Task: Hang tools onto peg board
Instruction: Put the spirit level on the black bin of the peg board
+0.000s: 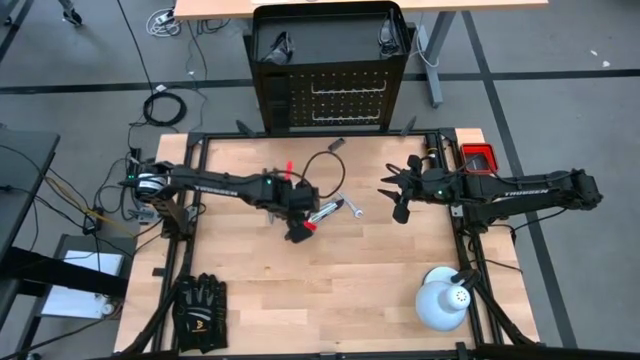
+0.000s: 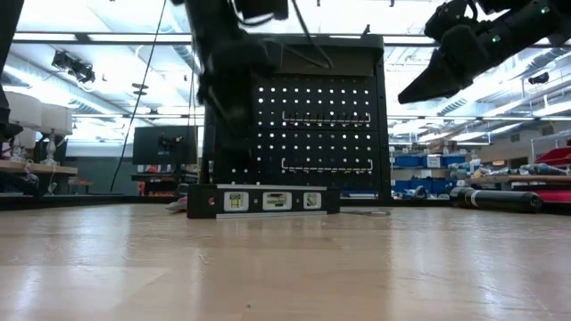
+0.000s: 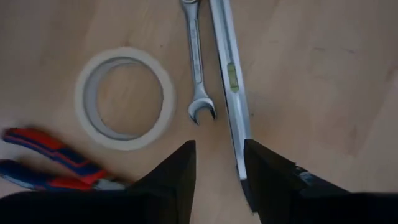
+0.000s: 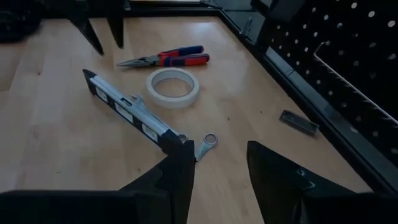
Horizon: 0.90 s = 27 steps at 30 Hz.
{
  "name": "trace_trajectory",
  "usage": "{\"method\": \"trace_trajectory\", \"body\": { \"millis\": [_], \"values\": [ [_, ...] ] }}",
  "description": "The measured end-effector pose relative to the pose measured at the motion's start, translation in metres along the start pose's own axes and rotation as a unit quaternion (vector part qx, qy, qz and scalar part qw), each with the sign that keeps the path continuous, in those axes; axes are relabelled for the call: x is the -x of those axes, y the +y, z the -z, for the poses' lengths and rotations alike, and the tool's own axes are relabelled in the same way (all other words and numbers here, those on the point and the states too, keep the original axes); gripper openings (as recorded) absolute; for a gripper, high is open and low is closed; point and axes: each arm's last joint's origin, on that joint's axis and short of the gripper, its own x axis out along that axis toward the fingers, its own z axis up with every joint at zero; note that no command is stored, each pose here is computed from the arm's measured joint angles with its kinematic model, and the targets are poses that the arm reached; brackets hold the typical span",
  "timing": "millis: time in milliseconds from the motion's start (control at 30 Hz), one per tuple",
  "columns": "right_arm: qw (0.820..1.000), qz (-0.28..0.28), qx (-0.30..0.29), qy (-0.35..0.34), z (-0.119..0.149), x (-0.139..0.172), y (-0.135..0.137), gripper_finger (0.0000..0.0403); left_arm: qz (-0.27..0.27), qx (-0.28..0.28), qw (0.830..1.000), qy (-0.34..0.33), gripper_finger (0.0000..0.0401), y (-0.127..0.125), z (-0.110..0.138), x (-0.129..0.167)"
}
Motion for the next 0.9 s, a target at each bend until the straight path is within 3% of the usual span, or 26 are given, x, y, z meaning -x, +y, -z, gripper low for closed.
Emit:
{"method": "trace_trajectory", "body": {
  "millis": [300, 533, 900],
  "values": [
    [1.0, 0.0, 0.002, -0.001, 0.0, 0.0, 0.0, 0.0156, 0.01, 0.046, 0.999, 0.011, 0.0196, 0.0, 0.012, -0.017],
    [1.0, 0.0, 0.0, 0.0, 0.0, 0.0, 0.0, 0.0156, 0.042, 0.036, 0.998, 0.021, 0.025, -0.012, 0.015, -0.021],
    [1.0, -0.001, 0.0, -0.001, 0.0, 0.0, 0.0, 0.0156, 0.015, 0.021, 0.999, 0.027, 0.0248, -0.021, 0.02, -0.032]
  ]
}}
